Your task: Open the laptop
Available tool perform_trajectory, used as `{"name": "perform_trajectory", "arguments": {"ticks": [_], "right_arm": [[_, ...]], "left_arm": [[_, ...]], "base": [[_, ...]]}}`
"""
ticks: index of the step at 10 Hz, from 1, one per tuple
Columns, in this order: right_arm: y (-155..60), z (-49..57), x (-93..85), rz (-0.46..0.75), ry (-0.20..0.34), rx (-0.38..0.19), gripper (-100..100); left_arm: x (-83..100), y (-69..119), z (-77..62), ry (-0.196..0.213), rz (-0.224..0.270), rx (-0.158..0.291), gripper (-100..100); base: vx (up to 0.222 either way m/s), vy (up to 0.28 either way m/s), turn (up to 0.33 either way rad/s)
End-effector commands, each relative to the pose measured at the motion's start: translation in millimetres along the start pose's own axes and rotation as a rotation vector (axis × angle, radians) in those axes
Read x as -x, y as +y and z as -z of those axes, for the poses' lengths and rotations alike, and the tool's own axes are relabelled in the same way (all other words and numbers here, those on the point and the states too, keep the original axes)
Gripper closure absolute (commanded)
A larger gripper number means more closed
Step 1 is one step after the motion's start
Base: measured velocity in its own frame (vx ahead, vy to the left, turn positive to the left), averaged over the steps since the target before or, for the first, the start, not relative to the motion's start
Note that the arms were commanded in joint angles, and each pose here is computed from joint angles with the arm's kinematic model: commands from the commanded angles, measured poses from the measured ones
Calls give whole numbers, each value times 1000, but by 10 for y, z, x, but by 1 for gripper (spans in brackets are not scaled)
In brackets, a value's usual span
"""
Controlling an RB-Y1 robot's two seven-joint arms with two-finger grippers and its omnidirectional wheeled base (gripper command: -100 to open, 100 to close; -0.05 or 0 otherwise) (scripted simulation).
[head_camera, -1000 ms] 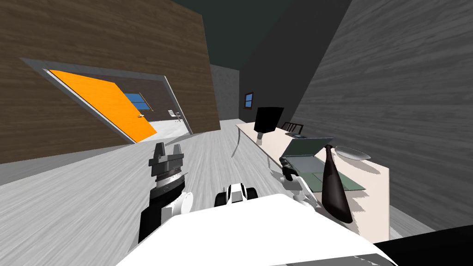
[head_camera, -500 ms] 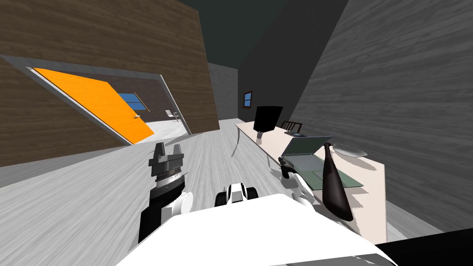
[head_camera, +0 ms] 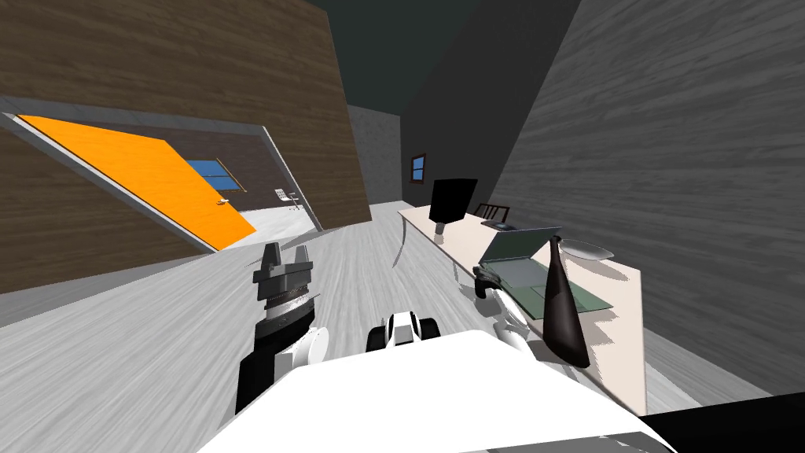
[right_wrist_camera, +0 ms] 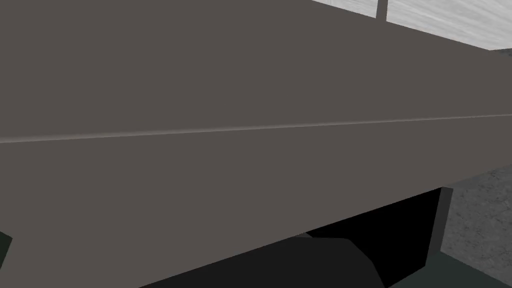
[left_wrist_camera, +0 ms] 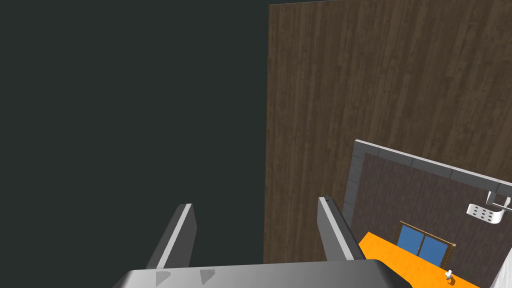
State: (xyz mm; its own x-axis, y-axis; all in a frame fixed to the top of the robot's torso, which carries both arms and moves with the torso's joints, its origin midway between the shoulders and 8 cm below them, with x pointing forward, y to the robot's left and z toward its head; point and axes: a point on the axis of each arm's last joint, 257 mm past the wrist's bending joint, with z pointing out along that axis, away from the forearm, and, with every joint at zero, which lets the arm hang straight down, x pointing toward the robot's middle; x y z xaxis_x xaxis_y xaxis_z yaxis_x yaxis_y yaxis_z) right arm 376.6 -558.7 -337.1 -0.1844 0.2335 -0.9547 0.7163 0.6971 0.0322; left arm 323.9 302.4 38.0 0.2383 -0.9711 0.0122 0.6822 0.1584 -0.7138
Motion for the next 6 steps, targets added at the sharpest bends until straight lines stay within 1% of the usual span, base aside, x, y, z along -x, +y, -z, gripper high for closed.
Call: {"name": "perform_trajectory", "arguments": {"ticks": [1,2,4,5,6], "right_arm": [[-123,-65,7,148,9,-56,100],[-178,-61,20,201,7,-78,100],[-209,-58,59,305,-2,-92,100],[-216,-57,92,333,-13,-97,100],[-134,-121,206,417,-27,-112,100]], "left_arm": [[0,0,0,0,0,0,0],[0,0,0,0,0,0,0],[0,0,0,0,0,0,0],[0,0,0,0,0,0,0],[0,0,0,0,0,0,0]], "base": [[-2,31,-159],[-8,52,-118],[-5,19,-10],[0,0,0],[-18,45,-218]]}}
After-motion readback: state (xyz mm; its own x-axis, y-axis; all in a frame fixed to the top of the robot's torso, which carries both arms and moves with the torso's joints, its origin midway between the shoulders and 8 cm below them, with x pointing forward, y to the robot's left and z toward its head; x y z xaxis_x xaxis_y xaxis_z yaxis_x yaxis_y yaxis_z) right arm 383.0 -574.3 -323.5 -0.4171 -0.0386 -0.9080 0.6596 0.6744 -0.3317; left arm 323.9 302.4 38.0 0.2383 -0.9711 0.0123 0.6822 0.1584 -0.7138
